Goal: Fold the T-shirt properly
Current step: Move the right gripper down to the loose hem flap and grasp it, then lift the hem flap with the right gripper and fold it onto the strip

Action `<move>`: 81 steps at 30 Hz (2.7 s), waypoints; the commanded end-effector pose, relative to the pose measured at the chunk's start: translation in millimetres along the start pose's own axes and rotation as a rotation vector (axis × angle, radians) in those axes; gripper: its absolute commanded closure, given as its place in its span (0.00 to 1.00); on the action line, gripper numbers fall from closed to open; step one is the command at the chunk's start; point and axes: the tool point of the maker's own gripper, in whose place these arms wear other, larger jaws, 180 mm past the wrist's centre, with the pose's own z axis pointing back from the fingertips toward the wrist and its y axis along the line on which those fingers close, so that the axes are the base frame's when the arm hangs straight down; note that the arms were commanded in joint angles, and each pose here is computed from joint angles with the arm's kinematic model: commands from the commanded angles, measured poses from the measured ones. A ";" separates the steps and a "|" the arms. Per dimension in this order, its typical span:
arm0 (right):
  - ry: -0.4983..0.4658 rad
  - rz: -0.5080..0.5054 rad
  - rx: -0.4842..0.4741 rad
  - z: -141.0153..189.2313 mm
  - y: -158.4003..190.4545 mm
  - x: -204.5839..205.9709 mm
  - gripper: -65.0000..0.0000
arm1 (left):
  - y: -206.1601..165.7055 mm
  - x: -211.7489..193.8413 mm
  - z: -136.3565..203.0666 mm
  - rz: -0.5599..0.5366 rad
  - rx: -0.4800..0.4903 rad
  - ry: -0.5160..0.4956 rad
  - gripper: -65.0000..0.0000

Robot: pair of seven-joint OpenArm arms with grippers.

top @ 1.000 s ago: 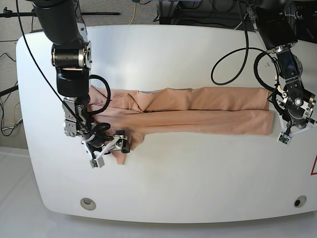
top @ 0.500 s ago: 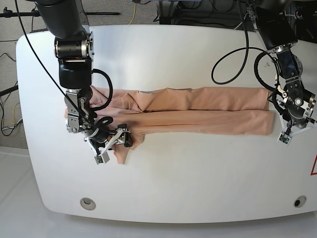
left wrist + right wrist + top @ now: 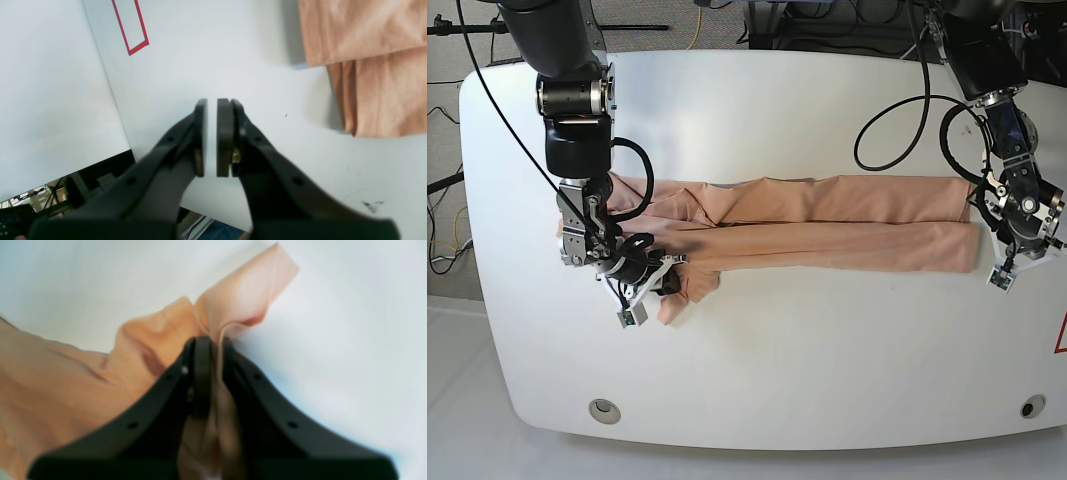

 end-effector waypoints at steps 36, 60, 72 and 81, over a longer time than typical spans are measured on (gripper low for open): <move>-0.011 0.248 -0.040 66.2 35.4 30.6 0.98 | 8.6 4.0 3.9 0.002 0.026 -0.019 0.93; -0.037 0.333 -0.075 115.0 64.1 18.3 0.98 | 0.5 -2.4 1.8 -0.010 0.009 -0.006 0.93; -0.020 0.340 -0.068 126.2 73.8 -5.2 0.98 | 0.8 -2.8 1.8 -0.009 0.010 -0.005 0.93; 0.025 0.327 -0.073 123.8 68.4 -23.6 0.98 | 0.4 -3.3 1.7 -0.010 0.009 -0.004 0.93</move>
